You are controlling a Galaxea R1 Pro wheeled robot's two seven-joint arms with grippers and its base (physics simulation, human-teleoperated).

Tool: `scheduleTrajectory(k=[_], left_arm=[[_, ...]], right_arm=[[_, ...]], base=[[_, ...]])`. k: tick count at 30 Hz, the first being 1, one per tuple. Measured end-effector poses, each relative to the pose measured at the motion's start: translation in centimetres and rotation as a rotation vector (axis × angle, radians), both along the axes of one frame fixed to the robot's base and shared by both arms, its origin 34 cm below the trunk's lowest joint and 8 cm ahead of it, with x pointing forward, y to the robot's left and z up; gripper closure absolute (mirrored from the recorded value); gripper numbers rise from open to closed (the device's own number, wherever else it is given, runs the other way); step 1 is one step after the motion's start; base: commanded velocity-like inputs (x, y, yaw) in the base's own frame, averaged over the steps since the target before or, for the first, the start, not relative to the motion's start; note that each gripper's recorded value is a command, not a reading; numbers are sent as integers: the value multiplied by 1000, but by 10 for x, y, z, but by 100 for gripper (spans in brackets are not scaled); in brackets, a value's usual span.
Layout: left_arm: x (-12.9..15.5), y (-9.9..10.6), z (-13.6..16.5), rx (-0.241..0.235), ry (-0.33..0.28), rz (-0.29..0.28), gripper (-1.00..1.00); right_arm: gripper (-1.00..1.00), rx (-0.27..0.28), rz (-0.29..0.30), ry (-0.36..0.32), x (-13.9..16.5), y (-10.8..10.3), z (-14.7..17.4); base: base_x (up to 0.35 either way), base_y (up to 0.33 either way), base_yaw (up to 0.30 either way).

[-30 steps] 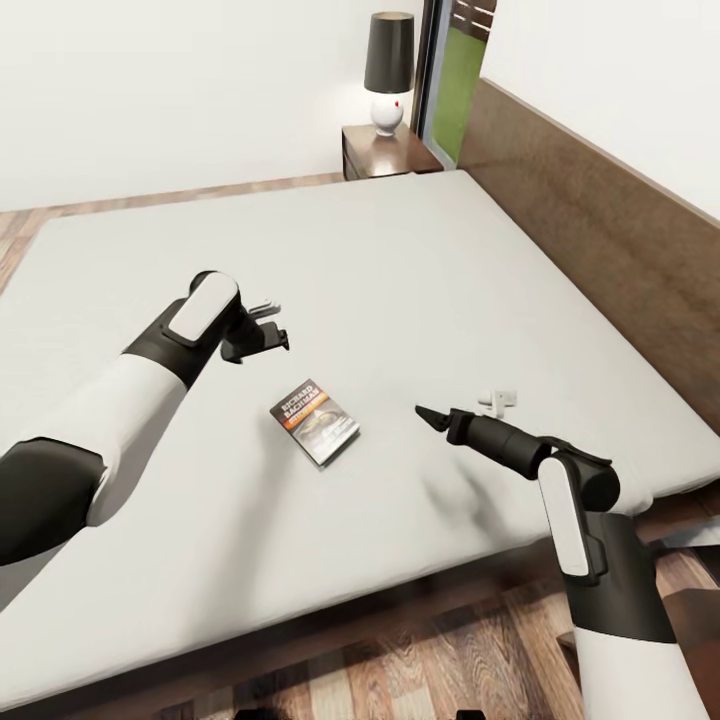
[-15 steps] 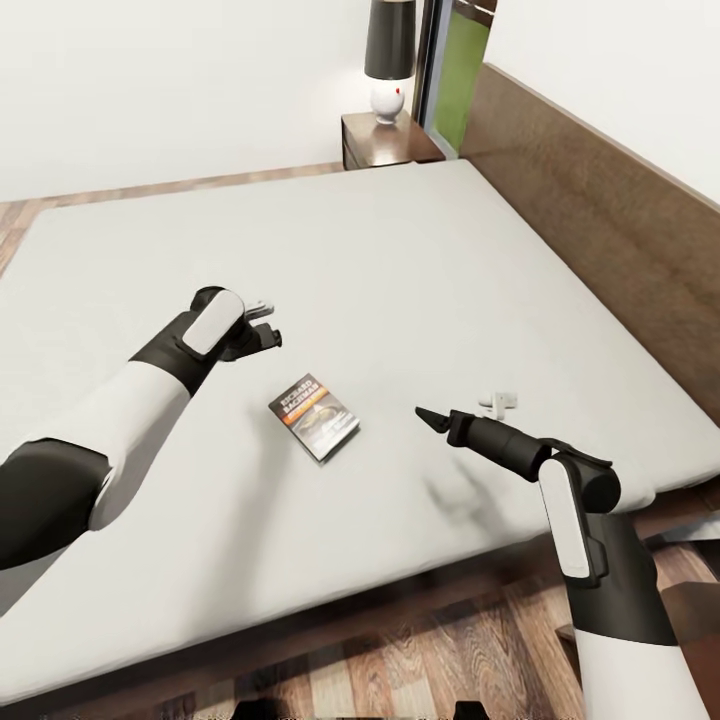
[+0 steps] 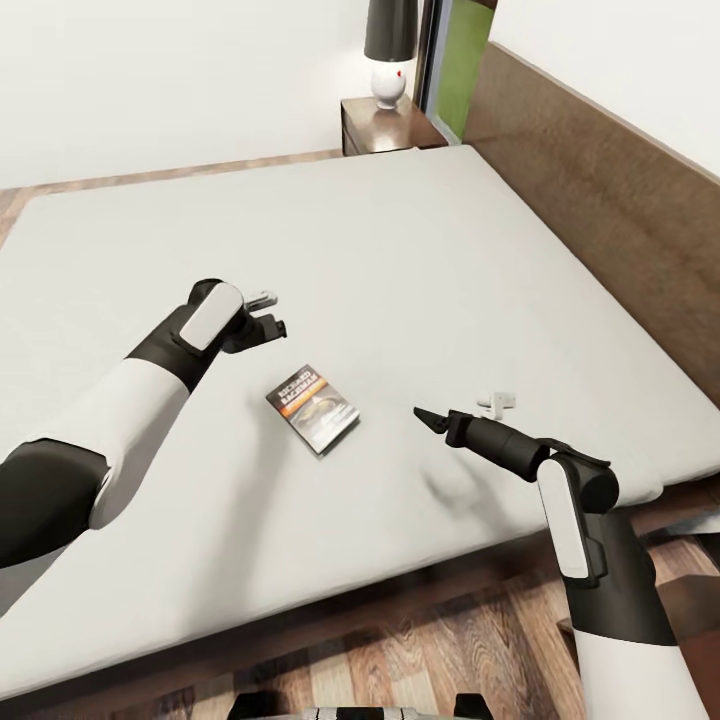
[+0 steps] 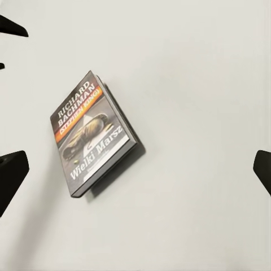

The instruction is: In the bedroom, move the book from the bed onto either nightstand, and place the two sandals side by side next to the bed.

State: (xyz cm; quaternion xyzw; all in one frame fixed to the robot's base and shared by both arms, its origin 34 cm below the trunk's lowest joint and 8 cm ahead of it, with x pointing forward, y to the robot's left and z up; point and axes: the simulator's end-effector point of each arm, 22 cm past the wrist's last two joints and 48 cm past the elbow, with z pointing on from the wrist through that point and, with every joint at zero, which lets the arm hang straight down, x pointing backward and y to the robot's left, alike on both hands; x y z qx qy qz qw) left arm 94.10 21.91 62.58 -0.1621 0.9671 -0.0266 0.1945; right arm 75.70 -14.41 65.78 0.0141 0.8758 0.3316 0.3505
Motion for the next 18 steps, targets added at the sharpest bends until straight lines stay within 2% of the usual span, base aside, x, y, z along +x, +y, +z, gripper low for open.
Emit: scheduleTrajectory(k=[12,18], left_arm=[[-4,-8,-37,-36,19,-17,-100],[-9,-8,-58,-38,34,-15,-100]], right_arm=[[-100,1,-2,17,-5,-1,-34],[-100,32,18,14,-9,2,-45]], base=[[0,0,0],[0,0,0]])
